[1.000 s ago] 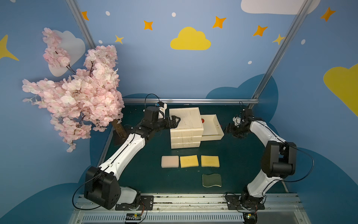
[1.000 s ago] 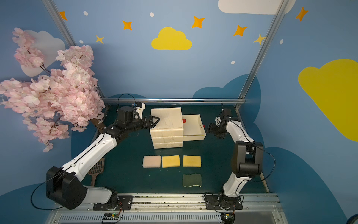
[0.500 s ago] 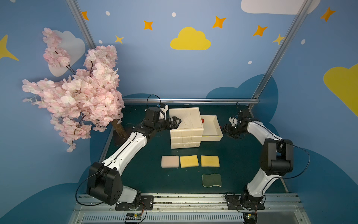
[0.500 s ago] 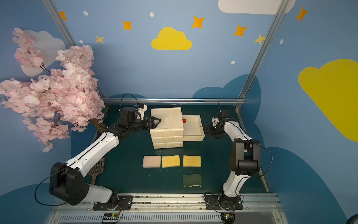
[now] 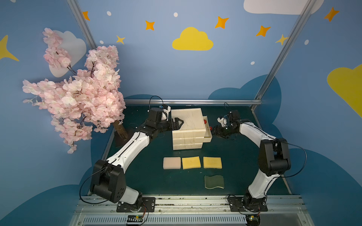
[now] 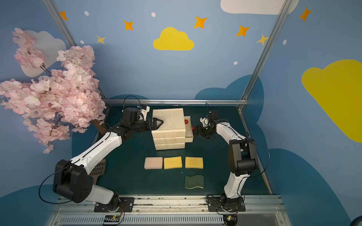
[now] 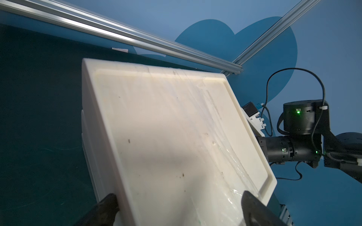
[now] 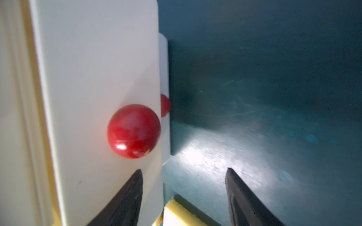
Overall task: Take the sponge out of the drawer
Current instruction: Close the drawer of the storage box, then open the drawer in the storage box.
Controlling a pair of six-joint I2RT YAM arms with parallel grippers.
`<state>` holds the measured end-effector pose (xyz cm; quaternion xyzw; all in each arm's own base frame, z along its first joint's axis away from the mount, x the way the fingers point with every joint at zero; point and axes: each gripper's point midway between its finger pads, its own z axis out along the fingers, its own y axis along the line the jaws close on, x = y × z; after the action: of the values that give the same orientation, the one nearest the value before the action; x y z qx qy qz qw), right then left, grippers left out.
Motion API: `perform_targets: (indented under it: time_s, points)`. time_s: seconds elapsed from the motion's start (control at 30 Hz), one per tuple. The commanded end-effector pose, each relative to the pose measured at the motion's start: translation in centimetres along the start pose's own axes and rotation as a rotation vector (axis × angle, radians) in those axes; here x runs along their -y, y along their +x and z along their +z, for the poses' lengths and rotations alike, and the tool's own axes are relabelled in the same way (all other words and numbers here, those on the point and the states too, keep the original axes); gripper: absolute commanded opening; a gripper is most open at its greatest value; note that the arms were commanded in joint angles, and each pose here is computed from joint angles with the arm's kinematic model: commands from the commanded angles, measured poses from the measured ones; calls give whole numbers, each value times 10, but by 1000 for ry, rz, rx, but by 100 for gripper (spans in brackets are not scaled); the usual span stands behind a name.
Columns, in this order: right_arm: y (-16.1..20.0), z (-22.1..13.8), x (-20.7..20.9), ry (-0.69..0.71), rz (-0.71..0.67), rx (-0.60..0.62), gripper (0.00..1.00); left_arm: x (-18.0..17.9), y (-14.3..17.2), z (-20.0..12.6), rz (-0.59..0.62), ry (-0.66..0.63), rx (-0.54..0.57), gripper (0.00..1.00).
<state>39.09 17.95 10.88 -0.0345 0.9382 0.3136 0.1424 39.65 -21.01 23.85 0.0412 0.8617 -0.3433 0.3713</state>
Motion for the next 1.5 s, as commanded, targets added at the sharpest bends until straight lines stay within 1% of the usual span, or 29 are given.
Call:
perform_targets:
  time_s: [0.0,0.13,0.33,0.43,0.5,0.57,0.63,0.77,0.87,0.93,1.0,1.13,1.23,1.37,1.47]
  points:
    - [-12,-1,-25,-91,-26,29,66,14,-6,-1,25,57,8,98]
    - [-7,10,-45,-158,-59,7,66,14,-8,-3,25,52,16,98]
    - [0,22,-59,-176,-101,-25,65,16,-8,-4,25,56,17,98]
    - [1,22,-58,-171,-107,-27,65,16,-8,-6,31,50,22,98]
    - [0,20,-53,-141,-109,-22,65,16,-11,-10,43,39,31,98]
    - [-2,13,-45,-116,-98,-8,65,18,-16,-17,67,23,47,98]
    - [-7,4,-36,-119,-75,16,65,20,-22,-27,96,6,67,98]
    - [-16,-13,-20,-167,-15,68,64,36,-38,-50,159,13,122,98]
    - [-16,-12,-14,-208,8,49,64,59,-46,-62,209,73,139,97]
    - [-16,-6,-12,-240,22,29,63,74,-46,-63,233,128,132,97]
    - [-17,0,-15,-284,29,10,62,88,-43,-59,250,180,113,97]
    - [-16,13,-17,-367,54,-32,62,104,-31,-39,278,233,55,97]
    - [-14,25,-14,-408,87,-66,60,112,-23,-23,258,290,16,97]
    - [-13,38,-8,-427,115,-86,60,110,-15,-3,220,326,-22,96]
    - [-12,47,-8,-444,125,-98,60,104,-8,7,200,324,-51,96]
